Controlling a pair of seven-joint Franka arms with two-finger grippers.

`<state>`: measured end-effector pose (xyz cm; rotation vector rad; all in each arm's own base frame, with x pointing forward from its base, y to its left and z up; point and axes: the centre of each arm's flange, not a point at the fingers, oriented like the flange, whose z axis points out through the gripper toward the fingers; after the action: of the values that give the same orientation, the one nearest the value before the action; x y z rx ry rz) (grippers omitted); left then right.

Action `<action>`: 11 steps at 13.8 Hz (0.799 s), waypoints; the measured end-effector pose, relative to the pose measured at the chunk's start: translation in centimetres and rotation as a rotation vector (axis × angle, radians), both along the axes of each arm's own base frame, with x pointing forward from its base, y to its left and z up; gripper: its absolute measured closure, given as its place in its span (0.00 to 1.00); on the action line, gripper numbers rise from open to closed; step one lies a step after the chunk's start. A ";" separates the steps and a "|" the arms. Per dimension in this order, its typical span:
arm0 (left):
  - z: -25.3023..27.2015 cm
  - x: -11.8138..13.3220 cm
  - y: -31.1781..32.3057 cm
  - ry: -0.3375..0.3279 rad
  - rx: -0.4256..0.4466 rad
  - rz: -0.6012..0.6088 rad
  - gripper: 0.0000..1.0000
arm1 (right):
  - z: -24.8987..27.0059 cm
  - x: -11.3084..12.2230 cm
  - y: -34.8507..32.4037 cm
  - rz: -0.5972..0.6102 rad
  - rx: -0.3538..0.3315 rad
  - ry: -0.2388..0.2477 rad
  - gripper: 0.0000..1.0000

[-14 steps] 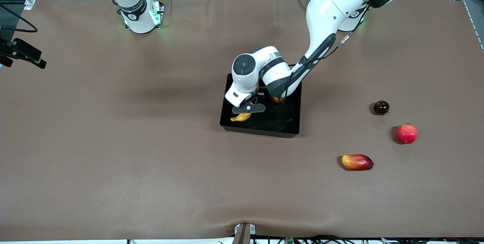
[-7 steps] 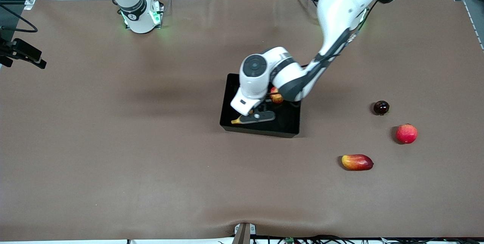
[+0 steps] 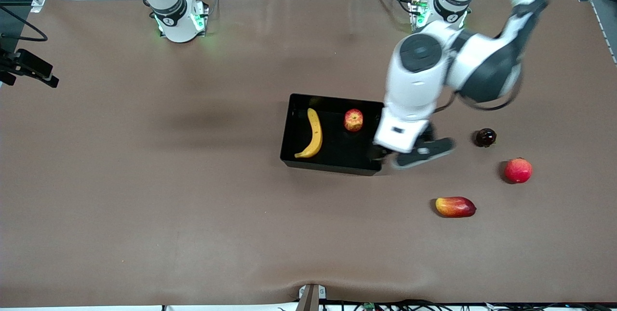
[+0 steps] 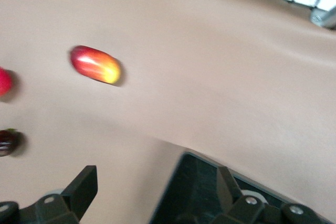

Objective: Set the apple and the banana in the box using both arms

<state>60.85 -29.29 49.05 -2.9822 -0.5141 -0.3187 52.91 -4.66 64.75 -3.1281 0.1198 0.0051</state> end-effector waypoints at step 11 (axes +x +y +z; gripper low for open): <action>12.2 -2.1 18.9 0.132 -0.044 -0.176 0.00 | 0.0 0.1 0.0 0.000 0.000 -0.003 0.00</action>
<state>58.75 -10.34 61.22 -3.0700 -0.2491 -0.1232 52.98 -4.68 64.75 -3.1283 0.1203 -0.0003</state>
